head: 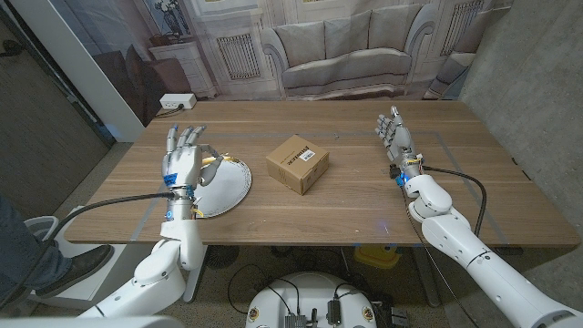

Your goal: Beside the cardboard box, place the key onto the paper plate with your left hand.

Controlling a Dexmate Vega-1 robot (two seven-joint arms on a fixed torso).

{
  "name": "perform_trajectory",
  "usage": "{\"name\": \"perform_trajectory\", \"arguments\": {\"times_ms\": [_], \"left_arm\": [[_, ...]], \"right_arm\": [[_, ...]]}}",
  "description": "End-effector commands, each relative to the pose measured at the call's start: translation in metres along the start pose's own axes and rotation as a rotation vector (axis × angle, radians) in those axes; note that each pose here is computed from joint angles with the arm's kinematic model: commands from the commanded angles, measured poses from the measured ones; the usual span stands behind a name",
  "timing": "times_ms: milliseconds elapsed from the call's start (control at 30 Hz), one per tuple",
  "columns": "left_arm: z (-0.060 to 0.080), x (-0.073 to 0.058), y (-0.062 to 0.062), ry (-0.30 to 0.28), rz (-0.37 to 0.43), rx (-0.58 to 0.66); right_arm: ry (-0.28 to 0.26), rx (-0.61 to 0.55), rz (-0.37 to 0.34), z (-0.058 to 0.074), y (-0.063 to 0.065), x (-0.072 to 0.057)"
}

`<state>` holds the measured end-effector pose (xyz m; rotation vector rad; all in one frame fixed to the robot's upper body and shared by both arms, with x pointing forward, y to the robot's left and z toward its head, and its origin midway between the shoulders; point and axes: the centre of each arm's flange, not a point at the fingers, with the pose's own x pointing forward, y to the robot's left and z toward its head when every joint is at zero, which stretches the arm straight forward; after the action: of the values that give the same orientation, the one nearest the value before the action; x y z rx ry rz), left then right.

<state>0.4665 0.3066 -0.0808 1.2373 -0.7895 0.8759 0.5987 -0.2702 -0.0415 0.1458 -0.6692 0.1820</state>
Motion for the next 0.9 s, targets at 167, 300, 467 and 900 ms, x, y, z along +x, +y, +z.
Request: {"name": "perform_trajectory", "arguments": {"times_ms": [167,300,467,900], "left_arm": [[-0.015,-0.004,-0.006,0.048,-0.026,0.011],[-0.017,-0.003,-0.009,0.051,-0.036,0.012],[-0.022,0.001,-0.012,0.059,-0.045,0.008],[-0.030,0.002,-0.020,0.082,-0.063,0.003]], "right_arm": [[0.005,0.006,0.004,-0.002,0.001,0.001],[0.009,0.007,0.002,-0.003,0.001,0.000],[0.007,0.004,-0.006,-0.002,0.000,-0.002],[0.014,-0.002,-0.005,-0.001,0.000,-0.002]]}}
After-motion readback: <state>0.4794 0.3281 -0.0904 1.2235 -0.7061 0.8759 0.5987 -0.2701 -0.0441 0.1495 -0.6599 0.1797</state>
